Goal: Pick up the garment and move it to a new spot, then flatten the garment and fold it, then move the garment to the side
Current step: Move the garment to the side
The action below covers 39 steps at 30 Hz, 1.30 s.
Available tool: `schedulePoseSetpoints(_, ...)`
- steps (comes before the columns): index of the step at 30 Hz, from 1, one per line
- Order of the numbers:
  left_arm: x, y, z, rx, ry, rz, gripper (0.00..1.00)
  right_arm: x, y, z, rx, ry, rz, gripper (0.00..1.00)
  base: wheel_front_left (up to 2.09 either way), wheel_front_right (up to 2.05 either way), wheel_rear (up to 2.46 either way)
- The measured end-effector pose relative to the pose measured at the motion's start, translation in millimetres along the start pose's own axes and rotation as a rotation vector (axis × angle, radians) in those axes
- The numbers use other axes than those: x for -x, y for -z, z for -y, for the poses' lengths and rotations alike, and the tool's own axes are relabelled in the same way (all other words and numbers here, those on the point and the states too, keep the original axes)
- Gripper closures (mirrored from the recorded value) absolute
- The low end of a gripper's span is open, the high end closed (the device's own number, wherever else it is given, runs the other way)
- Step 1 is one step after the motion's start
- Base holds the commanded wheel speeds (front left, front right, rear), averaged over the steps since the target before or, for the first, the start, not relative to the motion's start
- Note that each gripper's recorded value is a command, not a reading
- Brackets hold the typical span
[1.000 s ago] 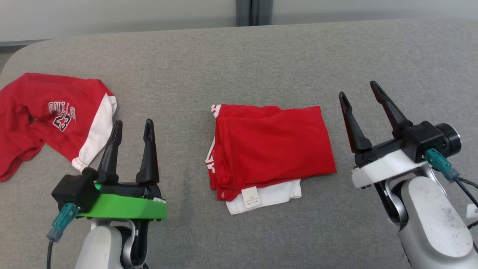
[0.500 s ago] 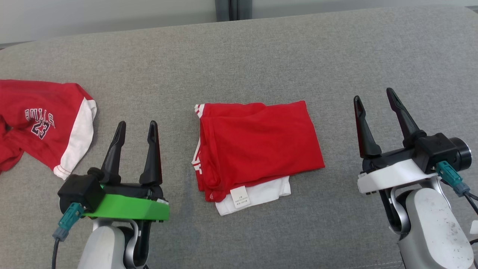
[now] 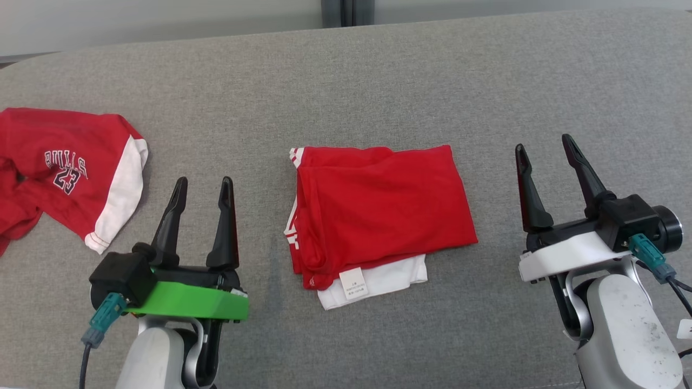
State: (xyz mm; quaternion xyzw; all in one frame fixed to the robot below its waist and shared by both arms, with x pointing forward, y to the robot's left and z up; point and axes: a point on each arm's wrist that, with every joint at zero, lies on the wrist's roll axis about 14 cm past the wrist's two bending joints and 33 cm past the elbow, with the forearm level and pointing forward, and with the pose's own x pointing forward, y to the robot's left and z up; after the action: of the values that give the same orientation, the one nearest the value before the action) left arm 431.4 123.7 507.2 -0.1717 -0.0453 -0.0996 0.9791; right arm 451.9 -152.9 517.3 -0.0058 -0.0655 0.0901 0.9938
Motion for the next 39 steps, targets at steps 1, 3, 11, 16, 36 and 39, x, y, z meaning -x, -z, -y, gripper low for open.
schedulePoseSetpoints(1,0.3,0.0,-0.4,0.0,-0.001,0.0,0.0,-0.3,0.9,0.0,0.0,0.001,-0.002,0.0,0.0,0.0,0.0)
schedulePoseSetpoints(3,0.5,0.1,-1.0,-0.001,-0.003,-0.001,0.0,-0.9,2.9,-1.1,-0.003,0.0,-0.007,0.0,0.0,0.0,0.0)
schedulePoseSetpoints(11,0.6,0.9,-4.5,-0.006,-0.01,-0.004,0.0,-3.7,24.5,-10.9,-0.023,-0.02,-0.064,0.0,0.0,0.0,0.0)
schedulePoseSetpoints(16,1.6,4.3,-9.2,-0.005,-0.022,-0.015,0.0,-4.0,53.7,-28.0,-0.056,-0.061,-0.147,0.0,0.0,0.0,0.0)
schedulePoseSetpoints(36,16.1,5.4,-41.1,-0.025,-0.116,-0.032,0.0,-20.5,142.6,-79.0,-0.145,-0.18,-0.414,1.0,0.0,0.0,0.0)
schedulePoseSetpoints(39,12.5,9.0,-36.0,-0.026,-0.098,-0.039,0.0,-22.4,138.3,-75.5,-0.127,-0.186,-0.4,1.0,0.0,0.0,0.0)
